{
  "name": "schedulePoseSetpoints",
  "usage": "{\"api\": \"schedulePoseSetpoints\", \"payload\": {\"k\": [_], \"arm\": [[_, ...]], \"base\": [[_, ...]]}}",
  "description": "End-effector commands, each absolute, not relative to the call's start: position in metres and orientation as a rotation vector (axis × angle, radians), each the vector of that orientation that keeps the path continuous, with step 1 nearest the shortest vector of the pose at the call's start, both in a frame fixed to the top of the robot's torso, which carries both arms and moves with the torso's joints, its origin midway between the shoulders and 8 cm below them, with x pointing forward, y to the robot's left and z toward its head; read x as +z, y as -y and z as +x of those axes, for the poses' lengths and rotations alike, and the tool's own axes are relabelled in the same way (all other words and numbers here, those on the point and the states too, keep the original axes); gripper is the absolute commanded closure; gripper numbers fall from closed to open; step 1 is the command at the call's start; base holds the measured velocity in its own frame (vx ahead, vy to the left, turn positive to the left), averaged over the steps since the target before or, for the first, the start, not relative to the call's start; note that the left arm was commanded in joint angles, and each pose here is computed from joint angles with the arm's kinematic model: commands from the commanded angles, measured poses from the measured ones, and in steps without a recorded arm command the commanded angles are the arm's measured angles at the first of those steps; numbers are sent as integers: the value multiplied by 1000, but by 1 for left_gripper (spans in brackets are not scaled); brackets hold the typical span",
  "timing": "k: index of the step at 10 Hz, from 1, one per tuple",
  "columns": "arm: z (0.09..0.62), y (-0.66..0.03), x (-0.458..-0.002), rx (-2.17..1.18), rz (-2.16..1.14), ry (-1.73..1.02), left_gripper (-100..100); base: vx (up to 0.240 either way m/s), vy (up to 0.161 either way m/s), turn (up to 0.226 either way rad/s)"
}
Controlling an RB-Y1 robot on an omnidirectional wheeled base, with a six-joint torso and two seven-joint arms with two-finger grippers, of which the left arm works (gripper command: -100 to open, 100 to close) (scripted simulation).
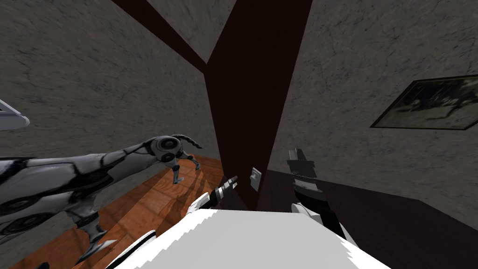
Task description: Push the door open
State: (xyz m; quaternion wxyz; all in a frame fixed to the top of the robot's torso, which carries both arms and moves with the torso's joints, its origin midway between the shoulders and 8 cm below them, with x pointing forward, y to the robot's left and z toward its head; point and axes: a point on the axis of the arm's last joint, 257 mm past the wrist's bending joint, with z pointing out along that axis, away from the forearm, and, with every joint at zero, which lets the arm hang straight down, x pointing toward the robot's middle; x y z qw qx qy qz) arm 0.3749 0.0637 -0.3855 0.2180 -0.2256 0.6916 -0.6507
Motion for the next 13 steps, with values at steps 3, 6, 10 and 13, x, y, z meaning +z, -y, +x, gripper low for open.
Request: {"api": "schedulePoseSetpoints", "payload": {"k": [3, 6, 10, 13], "arm": [[381, -100, -382, -1806, -630, -1909, -100], [384, -131, -377, -1808, -634, -1904, -100], [387, -170, -367, -1811, -638, -1895, -100], [389, -198, -358, -1814, -640, -1887, -100]], "base": [[-18, -100, 22], [-31, -90, 20], [-41, -98, 20], [-59, -90, 16]]}}
